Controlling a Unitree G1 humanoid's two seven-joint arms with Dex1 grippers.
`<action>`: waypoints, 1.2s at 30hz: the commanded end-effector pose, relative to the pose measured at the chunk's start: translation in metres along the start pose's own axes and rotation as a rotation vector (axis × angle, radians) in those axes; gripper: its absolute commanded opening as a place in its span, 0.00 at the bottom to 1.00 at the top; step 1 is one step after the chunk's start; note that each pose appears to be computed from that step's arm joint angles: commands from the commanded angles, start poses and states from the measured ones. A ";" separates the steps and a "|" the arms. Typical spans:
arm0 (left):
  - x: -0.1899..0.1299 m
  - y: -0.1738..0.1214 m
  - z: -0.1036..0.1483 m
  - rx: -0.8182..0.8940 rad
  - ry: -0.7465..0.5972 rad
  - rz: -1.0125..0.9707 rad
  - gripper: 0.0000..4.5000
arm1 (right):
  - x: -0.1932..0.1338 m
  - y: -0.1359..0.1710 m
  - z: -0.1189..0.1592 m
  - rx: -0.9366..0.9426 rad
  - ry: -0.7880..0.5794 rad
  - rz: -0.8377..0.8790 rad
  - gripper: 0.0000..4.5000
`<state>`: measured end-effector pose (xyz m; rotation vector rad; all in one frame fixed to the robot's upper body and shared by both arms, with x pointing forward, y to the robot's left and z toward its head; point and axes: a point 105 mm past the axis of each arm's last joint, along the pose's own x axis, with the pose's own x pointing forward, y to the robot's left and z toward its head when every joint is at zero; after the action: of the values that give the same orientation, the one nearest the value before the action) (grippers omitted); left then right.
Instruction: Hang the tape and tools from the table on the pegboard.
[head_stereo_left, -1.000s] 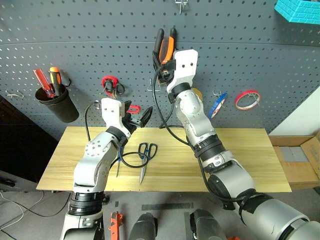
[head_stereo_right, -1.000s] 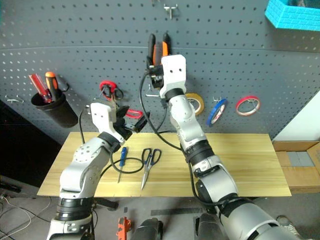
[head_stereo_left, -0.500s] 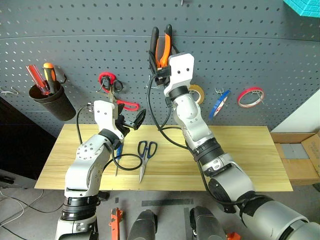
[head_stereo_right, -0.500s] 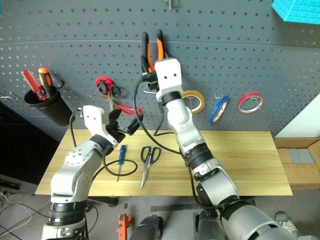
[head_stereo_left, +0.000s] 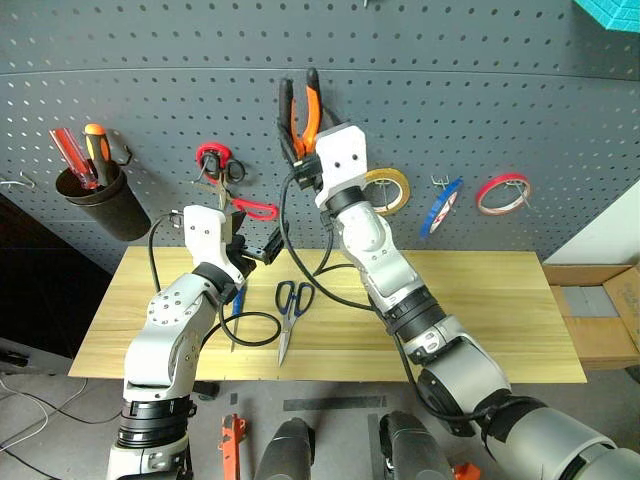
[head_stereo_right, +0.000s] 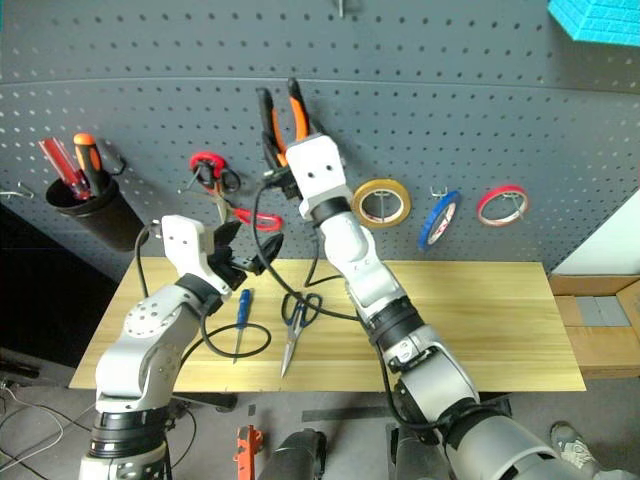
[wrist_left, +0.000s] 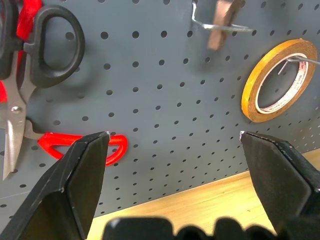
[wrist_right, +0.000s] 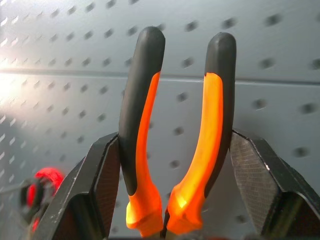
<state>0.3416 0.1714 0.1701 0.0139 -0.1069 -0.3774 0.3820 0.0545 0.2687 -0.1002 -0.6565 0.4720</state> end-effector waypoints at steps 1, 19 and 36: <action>-0.004 0.001 0.015 0.031 -0.049 0.000 1.00 | 0.001 0.031 -0.004 0.050 0.044 0.022 0.69; -0.008 -0.001 0.005 0.016 -0.016 0.002 1.00 | -0.030 -0.013 -0.018 0.115 0.169 0.029 0.99; -0.029 -0.021 -0.101 -0.082 0.366 0.250 1.00 | -0.154 -0.015 -0.024 0.163 0.391 0.596 0.99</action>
<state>0.3191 0.1636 0.0701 -0.0354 0.2469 -0.1425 0.3069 -0.0322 0.1540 -0.2246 -0.1242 0.9901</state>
